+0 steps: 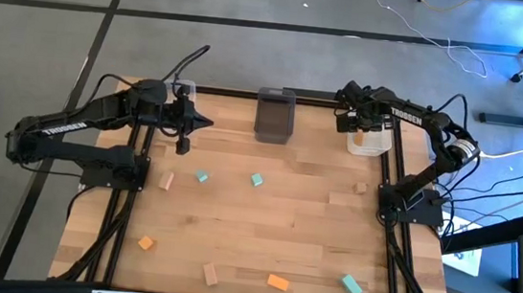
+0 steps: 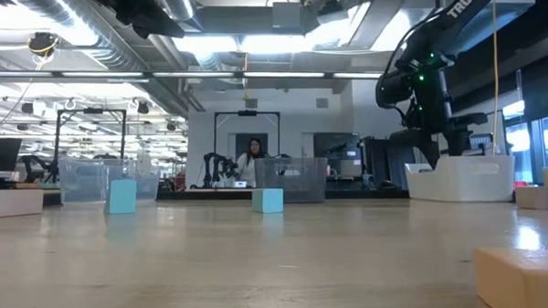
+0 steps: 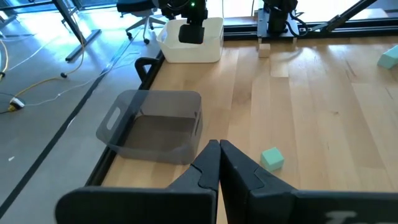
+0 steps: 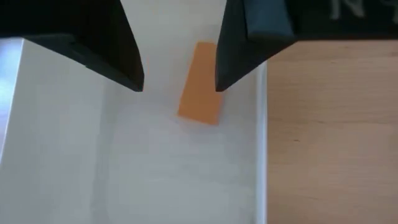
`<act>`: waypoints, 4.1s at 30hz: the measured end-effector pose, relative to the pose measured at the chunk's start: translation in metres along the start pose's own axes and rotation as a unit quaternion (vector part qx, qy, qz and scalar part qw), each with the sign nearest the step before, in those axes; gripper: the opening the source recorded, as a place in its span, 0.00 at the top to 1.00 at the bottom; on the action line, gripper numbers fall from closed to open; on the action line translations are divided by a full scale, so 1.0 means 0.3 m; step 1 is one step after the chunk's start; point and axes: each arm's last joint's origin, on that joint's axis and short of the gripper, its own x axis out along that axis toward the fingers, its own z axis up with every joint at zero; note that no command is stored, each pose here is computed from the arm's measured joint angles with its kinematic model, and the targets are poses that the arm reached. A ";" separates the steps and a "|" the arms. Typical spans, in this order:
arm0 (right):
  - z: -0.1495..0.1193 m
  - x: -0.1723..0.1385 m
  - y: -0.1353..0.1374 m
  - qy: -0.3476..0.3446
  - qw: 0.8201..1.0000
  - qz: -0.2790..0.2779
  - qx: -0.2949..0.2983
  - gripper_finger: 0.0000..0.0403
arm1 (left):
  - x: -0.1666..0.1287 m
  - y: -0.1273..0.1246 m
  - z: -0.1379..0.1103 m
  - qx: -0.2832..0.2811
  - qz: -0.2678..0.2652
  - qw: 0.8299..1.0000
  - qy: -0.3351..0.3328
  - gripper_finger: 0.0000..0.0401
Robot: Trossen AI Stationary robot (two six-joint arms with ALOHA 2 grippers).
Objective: Sort & place blocks by color
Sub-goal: Put the top left blue block into the black bin
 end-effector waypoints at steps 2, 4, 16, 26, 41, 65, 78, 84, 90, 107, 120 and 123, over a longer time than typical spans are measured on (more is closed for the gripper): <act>0.003 -0.006 0.002 0.004 1.000 0.009 -0.002 0.53 | 0.000 0.000 0.000 0.000 0.000 1.000 0.000 1.00; 0.016 -0.023 0.008 0.004 1.000 0.027 -0.010 0.55 | 0.000 0.000 0.000 0.000 0.000 1.000 0.000 1.00; 0.098 -0.312 0.050 -0.065 0.986 0.137 -0.065 0.57 | 0.000 0.000 0.000 -0.005 0.000 1.000 0.000 1.00; -0.058 -0.717 0.023 -0.219 0.924 0.271 -0.160 0.57 | -0.002 -0.012 0.003 -0.042 -0.017 0.999 -0.002 1.00; -0.288 -0.914 -0.013 -0.348 0.779 0.359 -0.378 0.57 | -0.028 -0.048 0.063 -0.207 0.050 0.941 0.263 1.00; -0.378 -0.933 0.030 -0.295 0.581 0.484 -0.584 0.57 | 0.030 -0.123 0.023 -0.390 0.059 0.818 0.419 1.00; -0.378 -0.933 0.030 -0.295 0.581 0.485 -0.583 0.57 | 0.031 -0.122 0.022 -0.411 0.072 0.808 0.417 1.00; -0.378 -0.933 0.030 -0.294 0.581 0.485 -0.583 0.57 | 0.021 -0.119 0.013 -0.404 0.095 0.803 0.428 1.00; -0.378 -0.933 0.030 -0.294 0.581 0.485 -0.583 0.57 | 0.003 -0.114 -0.002 -0.424 0.145 0.776 0.445 1.00; -0.378 -0.933 0.030 -0.294 0.581 0.485 -0.583 0.57 | 0.017 -0.116 0.008 -0.410 0.126 0.796 0.427 0.58; -0.378 -0.933 0.030 -0.294 0.581 0.485 -0.583 0.57 | 0.095 -0.124 -0.004 -0.394 0.146 0.793 0.441 0.40; -0.378 -0.933 0.030 -0.295 0.581 0.485 -0.583 0.57 | 0.120 -0.128 -0.009 -0.393 0.150 0.790 0.446 0.40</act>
